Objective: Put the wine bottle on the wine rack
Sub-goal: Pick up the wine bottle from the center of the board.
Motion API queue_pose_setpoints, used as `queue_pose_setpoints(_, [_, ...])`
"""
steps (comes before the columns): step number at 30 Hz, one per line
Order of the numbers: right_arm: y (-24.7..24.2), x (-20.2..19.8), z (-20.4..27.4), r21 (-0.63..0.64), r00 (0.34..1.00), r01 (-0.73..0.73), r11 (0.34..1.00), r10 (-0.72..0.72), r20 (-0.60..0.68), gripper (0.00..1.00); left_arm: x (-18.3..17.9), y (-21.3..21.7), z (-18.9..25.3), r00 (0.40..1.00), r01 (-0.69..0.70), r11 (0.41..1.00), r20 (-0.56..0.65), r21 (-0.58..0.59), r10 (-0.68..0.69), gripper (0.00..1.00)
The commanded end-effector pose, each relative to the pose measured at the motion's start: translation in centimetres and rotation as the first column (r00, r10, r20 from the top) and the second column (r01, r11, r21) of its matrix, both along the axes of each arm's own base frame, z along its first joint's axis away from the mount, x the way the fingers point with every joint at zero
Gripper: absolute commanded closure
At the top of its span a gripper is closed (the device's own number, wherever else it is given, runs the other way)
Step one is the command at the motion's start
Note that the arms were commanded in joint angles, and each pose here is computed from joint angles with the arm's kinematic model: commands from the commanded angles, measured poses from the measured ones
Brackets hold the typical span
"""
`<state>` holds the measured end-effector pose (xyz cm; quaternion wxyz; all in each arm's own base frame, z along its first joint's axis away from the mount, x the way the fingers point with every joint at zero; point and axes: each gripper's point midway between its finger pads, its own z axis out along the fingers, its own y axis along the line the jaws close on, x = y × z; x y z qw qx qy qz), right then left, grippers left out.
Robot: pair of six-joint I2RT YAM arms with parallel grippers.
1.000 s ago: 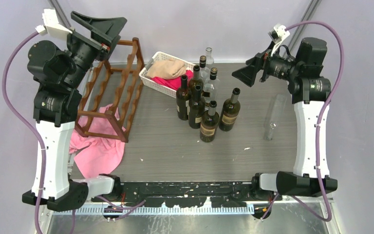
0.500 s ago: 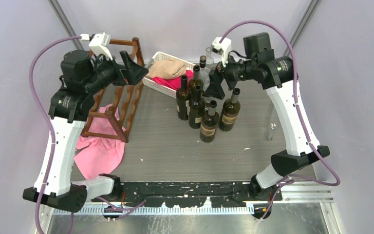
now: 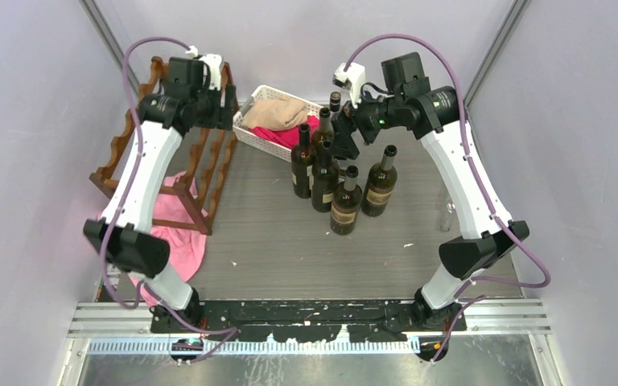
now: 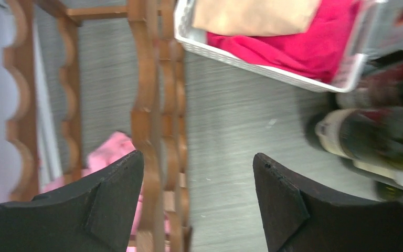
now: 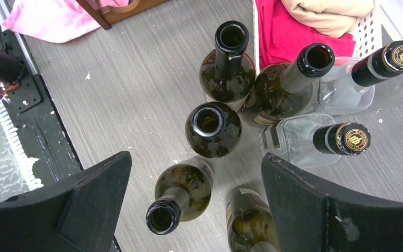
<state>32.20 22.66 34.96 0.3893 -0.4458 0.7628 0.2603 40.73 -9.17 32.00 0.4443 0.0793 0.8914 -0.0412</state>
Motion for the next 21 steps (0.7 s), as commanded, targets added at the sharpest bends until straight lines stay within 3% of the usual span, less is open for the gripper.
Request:
queue_pose_setpoints(1, [0.6,0.6,2.2,0.046,0.997,-0.005,0.999,0.002,0.073,0.01,2.2,3.5,0.0,0.998,-0.051,0.968,-0.022,0.247,0.058,0.25])
queue_pose_setpoints(6, [0.5,1.2,2.1,0.051,0.997,0.014,0.999,-0.018,0.069,0.00,4.2,4.0,-0.2,0.998,-0.051,0.956,-0.025,0.290,0.061,0.26])
queue_pose_setpoints(10, [-0.8,3.3,3.2,0.138,0.991,0.122,0.983,-0.127,0.031,0.00,4.9,4.6,-0.9,0.997,-0.052,0.958,-0.036,0.281,0.064,0.27])
queue_pose_setpoints(15, [-4.3,7.1,4.5,0.263,0.957,0.290,0.920,-0.285,-0.060,0.00,5.0,4.7,-2.9,0.995,-0.014,0.970,-0.092,0.243,0.038,0.37])
queue_pose_setpoints(21, [-6.6,9.6,4.0,0.277,0.925,0.380,0.883,-0.370,-0.089,0.01,4.7,4.7,-4.8,0.988,0.018,0.984,-0.155,0.175,0.010,0.48])
